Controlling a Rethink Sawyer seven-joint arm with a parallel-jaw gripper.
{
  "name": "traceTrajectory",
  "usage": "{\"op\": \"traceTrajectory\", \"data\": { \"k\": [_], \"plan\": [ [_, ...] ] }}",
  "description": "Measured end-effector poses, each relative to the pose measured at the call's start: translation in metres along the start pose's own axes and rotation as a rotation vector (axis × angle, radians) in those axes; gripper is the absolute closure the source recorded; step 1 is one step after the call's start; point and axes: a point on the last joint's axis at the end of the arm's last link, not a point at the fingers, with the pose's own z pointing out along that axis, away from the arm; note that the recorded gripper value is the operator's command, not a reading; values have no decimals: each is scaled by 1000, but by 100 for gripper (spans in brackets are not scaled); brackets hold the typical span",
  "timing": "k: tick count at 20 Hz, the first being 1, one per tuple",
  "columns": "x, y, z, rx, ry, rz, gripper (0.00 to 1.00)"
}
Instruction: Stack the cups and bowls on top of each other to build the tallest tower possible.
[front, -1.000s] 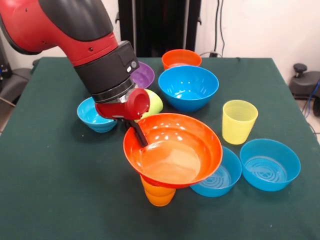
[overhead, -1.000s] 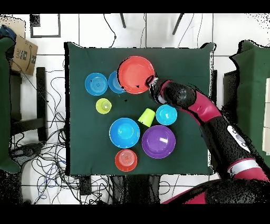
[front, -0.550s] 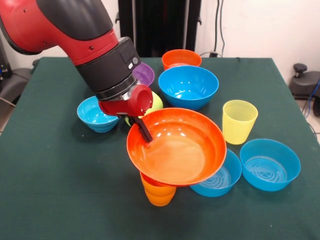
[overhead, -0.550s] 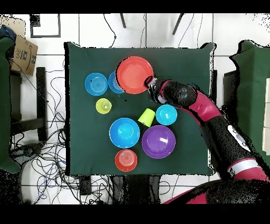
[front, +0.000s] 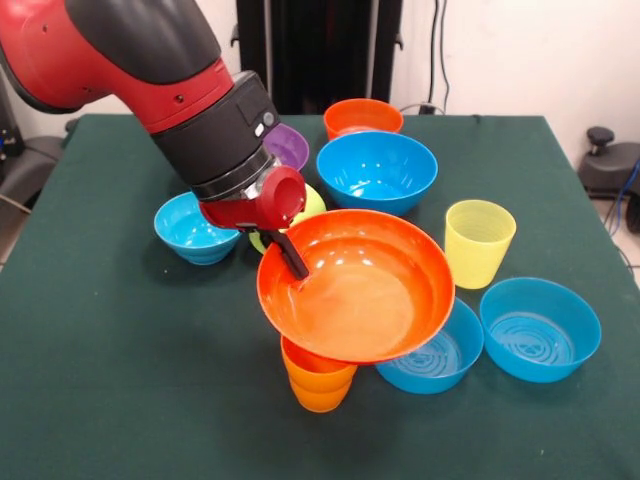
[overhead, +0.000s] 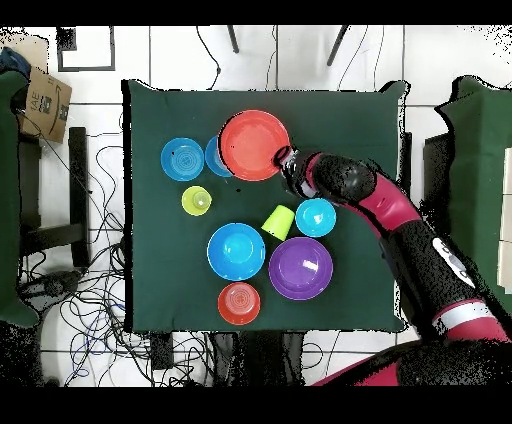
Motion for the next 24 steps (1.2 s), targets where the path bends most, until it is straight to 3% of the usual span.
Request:
{"op": "traceTrajectory", "data": {
  "k": [24],
  "plan": [
    [-19, -23, -11, -19, -7, 45, 100]
  ]
}}
